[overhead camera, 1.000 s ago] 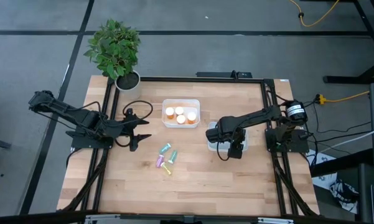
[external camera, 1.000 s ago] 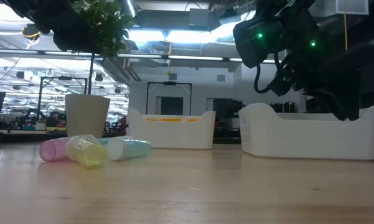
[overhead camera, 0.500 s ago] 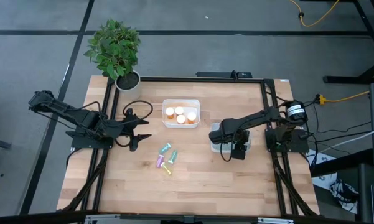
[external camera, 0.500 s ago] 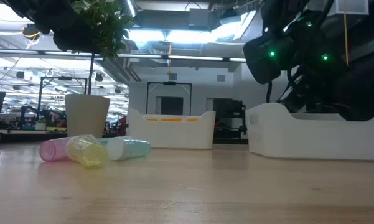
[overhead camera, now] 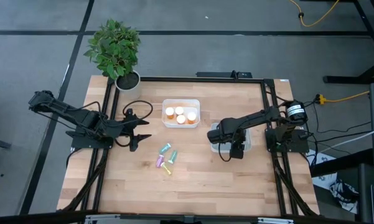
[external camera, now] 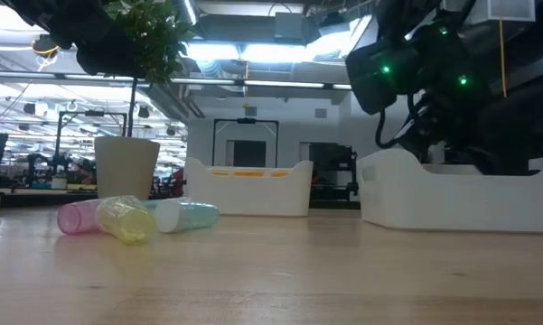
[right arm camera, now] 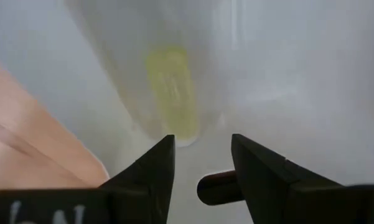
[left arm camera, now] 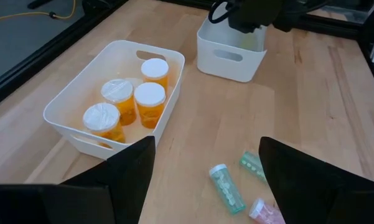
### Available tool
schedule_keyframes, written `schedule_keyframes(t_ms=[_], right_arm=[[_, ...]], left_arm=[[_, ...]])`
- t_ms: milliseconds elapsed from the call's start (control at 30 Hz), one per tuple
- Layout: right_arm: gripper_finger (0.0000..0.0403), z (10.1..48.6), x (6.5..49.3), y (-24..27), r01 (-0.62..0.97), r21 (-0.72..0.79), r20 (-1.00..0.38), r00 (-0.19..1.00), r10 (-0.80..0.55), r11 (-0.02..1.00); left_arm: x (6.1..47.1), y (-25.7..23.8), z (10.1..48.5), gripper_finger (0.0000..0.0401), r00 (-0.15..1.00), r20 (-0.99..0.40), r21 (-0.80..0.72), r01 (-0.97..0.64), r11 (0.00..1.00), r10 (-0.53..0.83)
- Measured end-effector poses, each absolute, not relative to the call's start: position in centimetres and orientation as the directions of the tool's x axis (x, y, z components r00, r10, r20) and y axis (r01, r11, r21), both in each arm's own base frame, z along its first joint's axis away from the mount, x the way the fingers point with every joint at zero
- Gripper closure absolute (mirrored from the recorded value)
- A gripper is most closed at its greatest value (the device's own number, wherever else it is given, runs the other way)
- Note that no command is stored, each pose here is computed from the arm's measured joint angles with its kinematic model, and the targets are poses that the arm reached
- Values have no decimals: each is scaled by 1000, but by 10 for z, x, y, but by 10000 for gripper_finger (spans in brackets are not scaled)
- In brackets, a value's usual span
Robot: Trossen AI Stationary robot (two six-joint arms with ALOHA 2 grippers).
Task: Pick and place medicine bottles into bin by pill shape (circle, oval)
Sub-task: Put the small yellow pill bottle into the bottom white bin
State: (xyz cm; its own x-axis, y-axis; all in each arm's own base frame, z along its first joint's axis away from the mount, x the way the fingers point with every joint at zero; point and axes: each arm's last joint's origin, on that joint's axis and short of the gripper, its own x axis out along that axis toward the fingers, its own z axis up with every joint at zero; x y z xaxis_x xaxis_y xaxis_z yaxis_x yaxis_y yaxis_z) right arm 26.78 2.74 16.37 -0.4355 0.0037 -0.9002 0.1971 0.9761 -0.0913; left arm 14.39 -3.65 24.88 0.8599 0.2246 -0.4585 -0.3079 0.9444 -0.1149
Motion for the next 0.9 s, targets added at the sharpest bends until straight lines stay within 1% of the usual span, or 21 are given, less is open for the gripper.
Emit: schedule_keyframes(t_ms=[133,433,533,667,767,833,900], right_arm=[[241,166,271,28,176,-75,-908,-418,6,982],[241,166,273,28,181,-59,-918,-395,17,982],[241,164,274,30,193,-12,-920,-387,65,981],[241,152,265,30,170,48,-906,-407,114,984],[241,142,257,29,164,19,-900,-427,88,986],[241,138,256,28,154,-3,-908,-415,62,988],[241,132,255,27,144,10,-916,-395,67,989]], left_arm=[[144,-37,249,120,860,-458,-115,-307,945,224],[144,-37,249,120,860,-459,-116,-306,945,222],[144,-37,249,120,860,-458,-116,-306,945,222],[144,-37,249,120,861,-458,-116,-306,945,223],[144,-37,249,120,861,-457,-117,-306,945,222],[144,-37,249,120,863,-451,-117,-312,943,229],[144,-36,250,120,862,-448,-115,-317,941,236]])
